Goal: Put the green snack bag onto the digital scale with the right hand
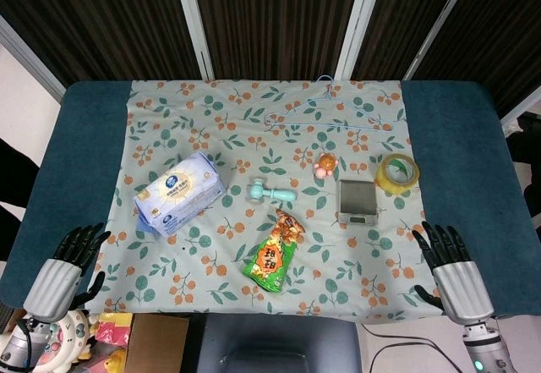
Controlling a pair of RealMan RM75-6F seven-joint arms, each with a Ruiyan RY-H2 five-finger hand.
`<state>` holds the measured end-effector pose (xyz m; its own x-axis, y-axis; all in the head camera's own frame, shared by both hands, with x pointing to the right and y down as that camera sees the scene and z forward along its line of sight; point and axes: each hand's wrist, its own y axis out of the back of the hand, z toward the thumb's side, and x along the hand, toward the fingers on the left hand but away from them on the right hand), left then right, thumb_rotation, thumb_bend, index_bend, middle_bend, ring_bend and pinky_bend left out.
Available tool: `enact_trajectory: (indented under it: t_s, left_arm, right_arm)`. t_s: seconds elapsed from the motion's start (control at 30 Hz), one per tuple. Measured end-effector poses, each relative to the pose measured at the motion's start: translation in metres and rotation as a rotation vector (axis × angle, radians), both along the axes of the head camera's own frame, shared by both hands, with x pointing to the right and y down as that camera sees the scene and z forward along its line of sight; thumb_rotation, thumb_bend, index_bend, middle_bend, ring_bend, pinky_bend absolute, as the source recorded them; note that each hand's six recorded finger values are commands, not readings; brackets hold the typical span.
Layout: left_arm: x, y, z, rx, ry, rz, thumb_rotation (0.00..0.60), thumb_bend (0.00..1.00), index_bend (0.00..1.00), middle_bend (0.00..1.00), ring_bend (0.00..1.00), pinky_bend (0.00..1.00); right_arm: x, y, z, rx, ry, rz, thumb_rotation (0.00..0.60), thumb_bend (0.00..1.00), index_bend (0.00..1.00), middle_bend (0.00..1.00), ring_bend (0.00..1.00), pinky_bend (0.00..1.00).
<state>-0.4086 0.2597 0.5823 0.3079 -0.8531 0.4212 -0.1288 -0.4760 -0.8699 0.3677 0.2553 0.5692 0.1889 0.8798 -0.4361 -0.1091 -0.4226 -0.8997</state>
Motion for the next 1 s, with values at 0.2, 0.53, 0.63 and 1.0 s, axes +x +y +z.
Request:
enact_trajectory:
  t_s: [0.2, 0.53, 0.63, 1.0]
  left_arm:
    - [0.000, -0.002, 0.003, -0.008, 0.005, -0.005, 0.600, 0.48, 0.00, 0.00, 0.01, 0.10]
    - [-0.001, -0.001, 0.014, -0.048, -0.015, -0.002, 0.600, 0.48, 0.00, 0.00, 0.00, 0.10]
    - [-0.005, -0.002, 0.010, -0.042, -0.020, -0.011, 0.600, 0.48, 0.00, 0.00, 0.01, 0.10]
    - [-0.009, 0.002, -0.002, -0.023, -0.002, -0.024, 0.600, 0.48, 0.00, 0.00, 0.01, 0.10]
  right_arm:
    - [0.002, -0.009, 0.008, -0.001, 0.008, -0.006, 0.600, 0.27, 0.05, 0.00, 0.00, 0.00]
    - [-0.006, -0.054, 0.067, -0.131, 0.082, -0.046, 0.600, 0.51, 0.28, 0.00, 0.00, 0.00]
    - [-0.016, -0.073, 0.088, -0.146, 0.124, -0.090, 0.600, 0.53, 0.30, 0.00, 0.00, 0.00]
    - [-0.061, -0.082, 0.125, -0.184, 0.161, -0.177, 0.600, 0.53, 0.33, 0.00, 0.00, 0.00]
